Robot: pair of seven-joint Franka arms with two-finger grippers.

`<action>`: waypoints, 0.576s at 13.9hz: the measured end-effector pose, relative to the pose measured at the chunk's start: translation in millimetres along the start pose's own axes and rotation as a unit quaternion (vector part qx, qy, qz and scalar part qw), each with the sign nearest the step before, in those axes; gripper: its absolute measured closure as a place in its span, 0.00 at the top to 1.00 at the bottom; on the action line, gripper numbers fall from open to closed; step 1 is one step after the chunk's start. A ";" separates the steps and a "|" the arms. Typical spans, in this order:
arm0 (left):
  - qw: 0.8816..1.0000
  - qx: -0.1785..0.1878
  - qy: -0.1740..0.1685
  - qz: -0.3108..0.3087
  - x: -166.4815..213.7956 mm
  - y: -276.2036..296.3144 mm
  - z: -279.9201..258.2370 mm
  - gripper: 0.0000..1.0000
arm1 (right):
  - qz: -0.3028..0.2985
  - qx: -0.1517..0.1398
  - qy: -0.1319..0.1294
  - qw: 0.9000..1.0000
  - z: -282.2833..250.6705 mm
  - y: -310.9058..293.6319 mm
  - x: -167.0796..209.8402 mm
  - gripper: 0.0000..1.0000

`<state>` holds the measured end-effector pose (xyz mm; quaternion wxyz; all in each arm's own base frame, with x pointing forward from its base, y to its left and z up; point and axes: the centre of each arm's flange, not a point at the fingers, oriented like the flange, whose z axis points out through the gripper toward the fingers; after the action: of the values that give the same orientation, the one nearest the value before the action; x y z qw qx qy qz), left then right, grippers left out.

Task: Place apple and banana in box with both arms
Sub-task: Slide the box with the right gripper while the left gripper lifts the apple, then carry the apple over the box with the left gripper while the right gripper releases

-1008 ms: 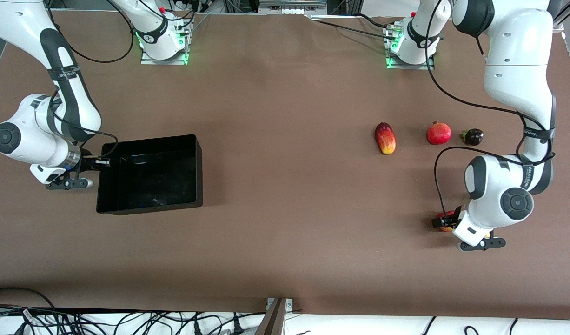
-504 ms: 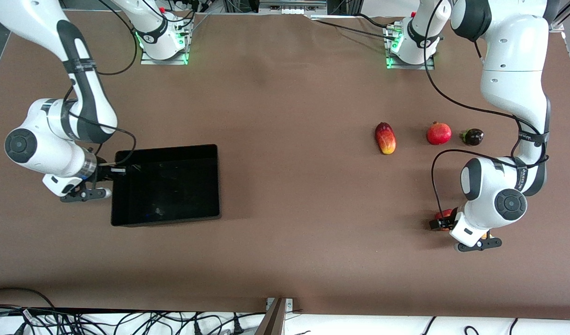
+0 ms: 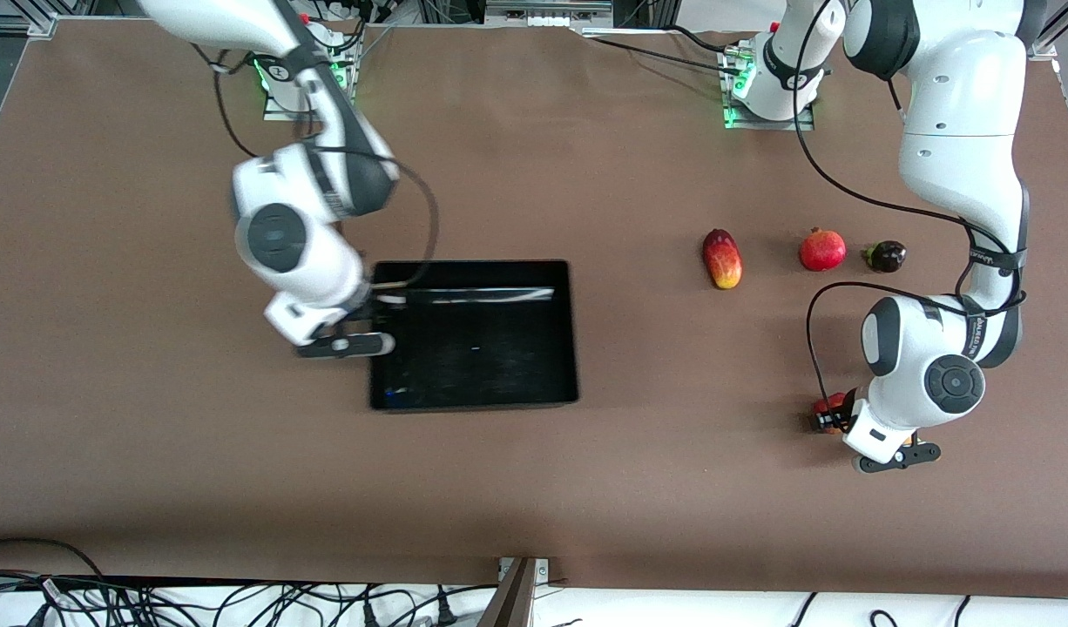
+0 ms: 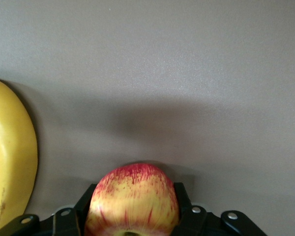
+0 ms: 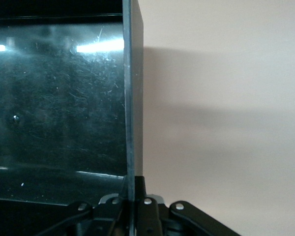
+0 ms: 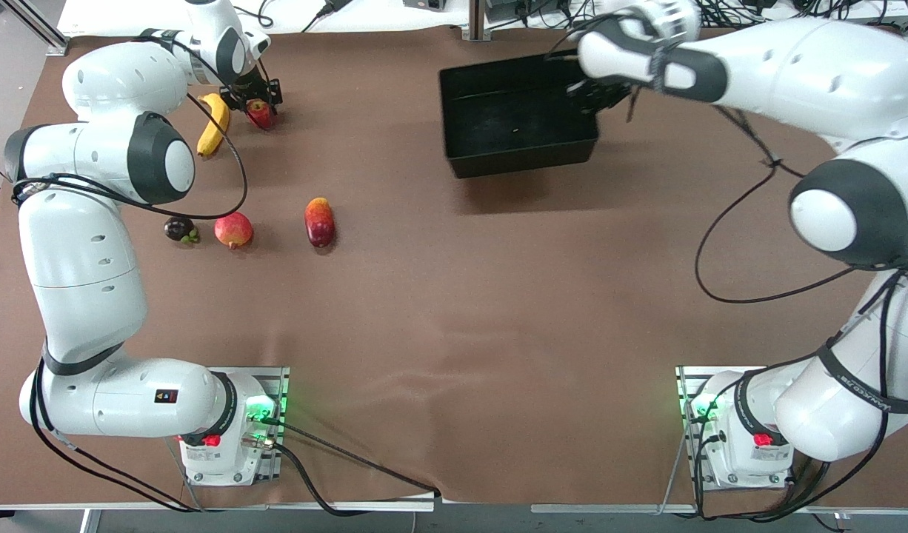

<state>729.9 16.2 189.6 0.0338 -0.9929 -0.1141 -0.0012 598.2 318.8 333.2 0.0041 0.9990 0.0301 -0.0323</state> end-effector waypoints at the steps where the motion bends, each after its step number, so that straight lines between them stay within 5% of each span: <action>1: 1.000 0.000 0.000 0.000 1.3 1.2 -4.2 0.66 | 0.002 0.000 0.007 1.000 12.4 -34.2 -3.1 0.05; 4: 0.999 -0.006 -0.052 -0.007 -7.3 18.1 -40.4 0.66 | 0.028 0.016 0.037 0.999 46.9 -98.4 1.4 0.05; 8: 0.992 -0.063 -0.096 -0.048 -46.5 72.6 -190.3 0.66 | 0.078 0.077 0.069 0.992 89.9 -154.6 -7.3 0.05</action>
<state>702.1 -77.7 374.2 -0.0404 -0.9819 -0.1643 0.0854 575.9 471.8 242.9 -0.0723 0.9955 -0.0505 0.0348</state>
